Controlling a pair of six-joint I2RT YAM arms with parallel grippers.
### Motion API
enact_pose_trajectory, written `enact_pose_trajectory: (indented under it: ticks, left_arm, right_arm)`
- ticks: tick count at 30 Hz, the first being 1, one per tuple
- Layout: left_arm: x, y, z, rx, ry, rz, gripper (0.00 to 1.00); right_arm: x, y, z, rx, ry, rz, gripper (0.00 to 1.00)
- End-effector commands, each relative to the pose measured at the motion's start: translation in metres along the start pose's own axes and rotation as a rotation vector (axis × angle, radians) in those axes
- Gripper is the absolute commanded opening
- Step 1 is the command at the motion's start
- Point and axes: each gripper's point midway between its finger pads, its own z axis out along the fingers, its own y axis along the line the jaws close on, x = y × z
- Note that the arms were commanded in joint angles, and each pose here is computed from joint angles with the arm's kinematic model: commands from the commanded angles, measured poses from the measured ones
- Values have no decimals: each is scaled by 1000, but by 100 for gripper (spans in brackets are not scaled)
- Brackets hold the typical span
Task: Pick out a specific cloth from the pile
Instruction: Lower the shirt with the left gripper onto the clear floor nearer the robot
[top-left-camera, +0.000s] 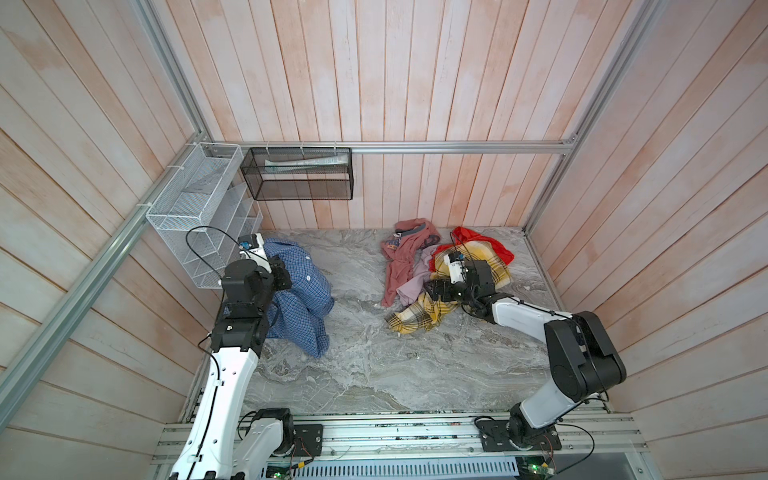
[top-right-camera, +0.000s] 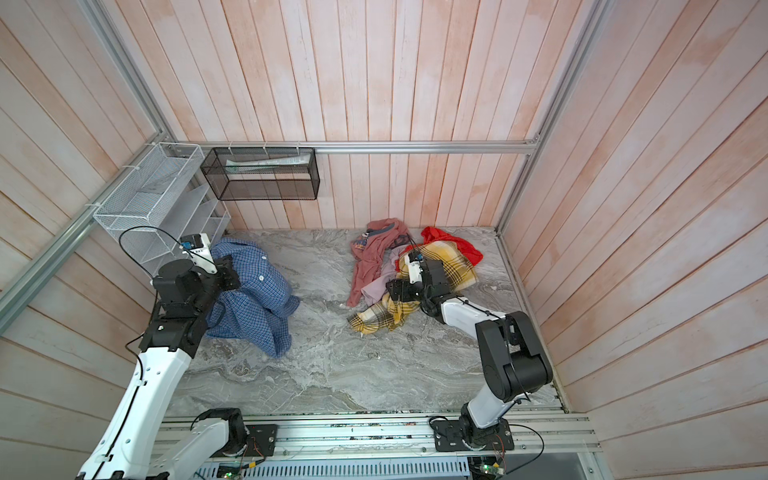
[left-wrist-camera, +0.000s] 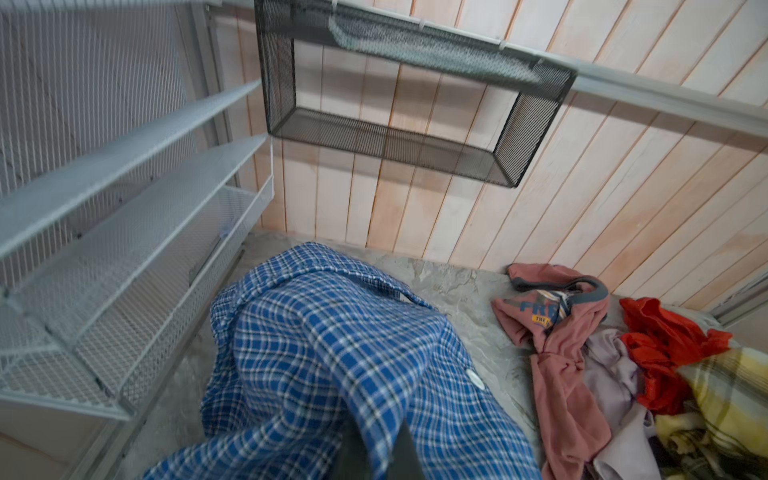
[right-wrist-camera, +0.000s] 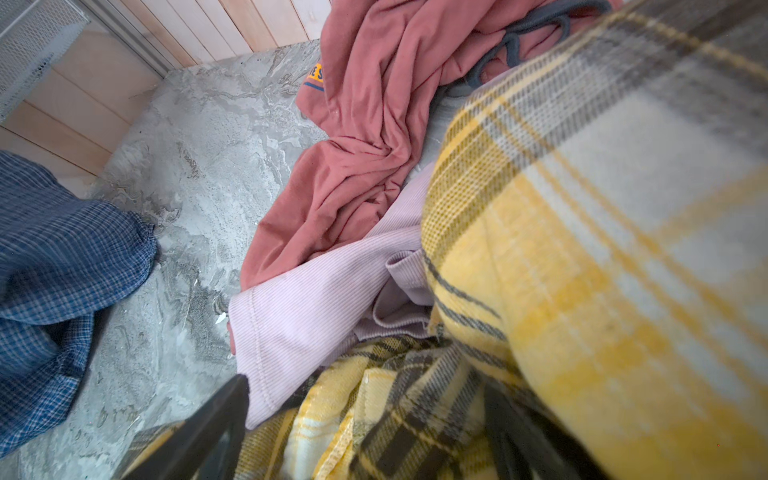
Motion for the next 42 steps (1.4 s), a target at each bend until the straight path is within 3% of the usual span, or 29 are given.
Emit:
enact_pose_trajectory:
  ticks: [1,9,17,19,23,25,29,31,37,42]
  left_arm:
    - [37,12,17,-40,95,-70,0]
    - [72,28,73,-64,310,-73,0]
    - [162,45,98,-116,545,-116,2]
    - [181,47,100,-127,612,-133,24]
    - [195,51,99,-150,671,-154,50]
    - [189,51,96,-157,658,-154,63]
    - [160,53,82,-189,588,-134,78]
    - [136,48,69,-177,518,-120,99]
    - [98,23,32,-135,412,-35,100]
    - [125,4,6,-144,486,-63,100]
  right_arm:
    - [1,3,7,-23,25,-5,88]
    - [3,9,6,-39,28,-4,87]
    - [-10,19,0,-60,1,-34,87]
    - [-14,19,-2,-54,-4,-47,87]
    - [-18,21,-4,-53,-12,-59,87]
    - [-19,20,-5,-50,-14,-63,87]
    - [-19,19,-8,-43,-19,-70,87]
    - [-21,20,-10,-40,-25,-77,88]
    - [-20,18,-10,-31,-23,-83,88]
    - [-20,18,-10,-36,-21,-83,88]
